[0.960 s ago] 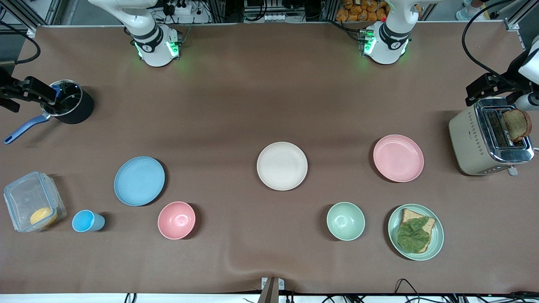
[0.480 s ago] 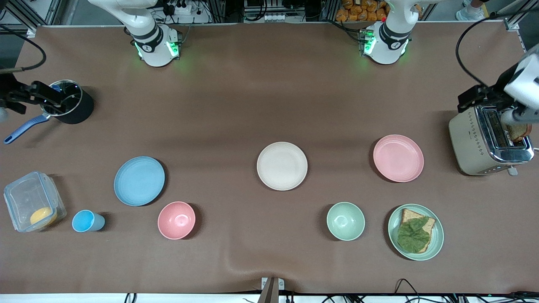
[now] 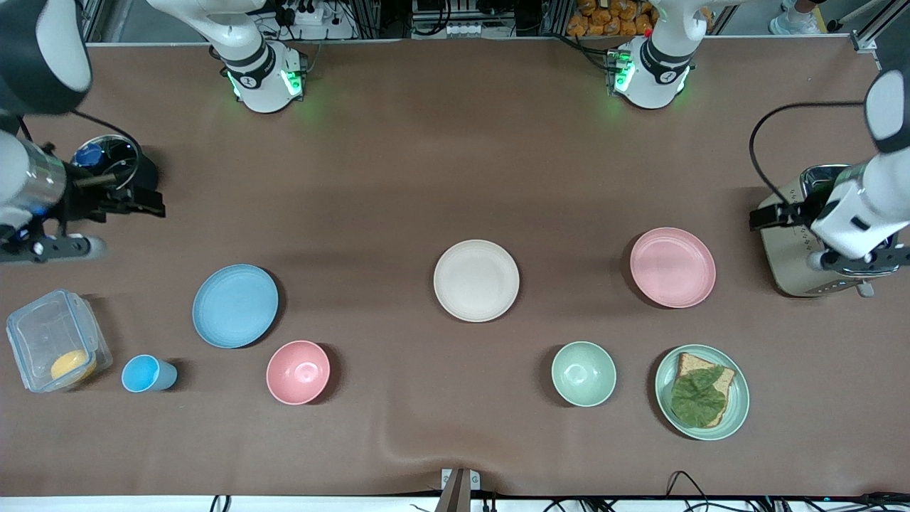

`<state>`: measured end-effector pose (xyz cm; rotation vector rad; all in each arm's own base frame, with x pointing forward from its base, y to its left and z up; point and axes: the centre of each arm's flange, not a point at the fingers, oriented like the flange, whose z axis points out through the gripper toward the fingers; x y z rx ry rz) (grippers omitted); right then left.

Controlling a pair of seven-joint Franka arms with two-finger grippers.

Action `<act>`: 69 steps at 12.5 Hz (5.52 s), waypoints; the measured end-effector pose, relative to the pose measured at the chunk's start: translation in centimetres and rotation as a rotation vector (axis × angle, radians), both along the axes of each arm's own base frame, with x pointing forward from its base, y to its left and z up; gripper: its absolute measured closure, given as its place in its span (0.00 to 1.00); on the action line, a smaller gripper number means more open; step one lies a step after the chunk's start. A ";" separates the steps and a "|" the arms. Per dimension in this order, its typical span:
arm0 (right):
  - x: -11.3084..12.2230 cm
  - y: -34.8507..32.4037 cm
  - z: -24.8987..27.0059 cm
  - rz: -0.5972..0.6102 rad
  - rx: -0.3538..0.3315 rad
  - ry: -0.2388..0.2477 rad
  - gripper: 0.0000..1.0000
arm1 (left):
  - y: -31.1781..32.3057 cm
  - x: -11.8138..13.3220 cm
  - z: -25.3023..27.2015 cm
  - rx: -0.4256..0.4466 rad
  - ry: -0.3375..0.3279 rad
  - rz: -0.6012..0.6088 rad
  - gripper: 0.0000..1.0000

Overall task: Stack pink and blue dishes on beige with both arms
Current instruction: 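Reach the right gripper to the blue plate while the left reaches pink, then grasp the blue plate rim with the right gripper while the left grasps pink, then carry the pink plate with the left gripper over the beige plate, then lower the pink plate onto the beige plate while the right gripper lifts blue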

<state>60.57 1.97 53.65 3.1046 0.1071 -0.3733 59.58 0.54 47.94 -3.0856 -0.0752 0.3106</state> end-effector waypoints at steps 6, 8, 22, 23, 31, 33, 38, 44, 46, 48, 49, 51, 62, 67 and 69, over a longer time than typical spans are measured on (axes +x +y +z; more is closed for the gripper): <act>5.5 -5.8 -17.7 -0.071 0.010 0.004 0.00 | 0.7 -0.1 -9.4 -0.006 -0.071 0.010 0.00; 4.8 -7.2 -23.4 -0.092 0.010 -0.059 0.00 | 1.5 -1.1 -12.7 -0.008 -0.071 0.021 0.00; 1.0 -9.5 -36.6 -0.138 0.022 -0.022 0.47 | 7.0 -2.1 -28.8 -0.034 0.032 0.116 0.07; 1.2 -9.5 -36.4 -0.138 0.022 -0.025 0.59 | 7.9 -2.3 -29.1 -0.036 0.036 0.129 0.07; 2.5 -9.0 -33.8 -0.103 0.029 -0.066 0.92 | 7.8 -2.2 -29.3 -0.041 0.038 0.130 0.67; 2.7 -8.6 -32.4 -0.094 0.029 -0.066 0.92 | 7.8 -2.2 -29.2 -0.041 0.036 0.130 0.76; 3.3 -7.3 -27.2 -0.064 0.032 -0.063 0.95 | 3.8 -0.2 -24.9 -0.084 -0.026 0.102 0.94; 4.5 -0.8 -21.0 -0.052 0.095 -0.035 0.95 | -10.7 0.7 -12.4 -0.171 0.005 0.105 0.96; 4.4 3.5 -21.1 -0.103 0.121 -0.026 0.95 | -16.9 -0.6 -12.6 -0.181 0.030 0.088 0.96; 4.2 6.6 -21.4 -0.133 0.147 -0.012 0.95 | -23.5 -2.3 -14.3 -0.177 0.058 0.068 0.96; 4.2 6.7 -21.7 -0.141 0.150 -0.011 0.95 | -26.7 -3.2 -15.4 -0.178 0.058 0.075 0.96; 4.5 5.2 -22.1 -0.167 0.150 -0.011 0.95 | -31.2 -4.4 -17.8 -0.186 0.055 0.105 0.96; 4.7 4.4 -22.4 -0.206 0.183 -0.004 0.95 | -36.4 -4.8 -23.7 -0.220 0.068 0.182 0.96; 4.6 6.1 -23.1 -0.269 0.257 0.025 0.95 | -36.9 -4.4 -25.8 -0.205 0.066 0.188 0.96; 4.4 7.8 -23.1 -0.305 0.279 0.041 0.95 | -37.0 -3.9 -25.9 -0.210 0.064 0.197 0.96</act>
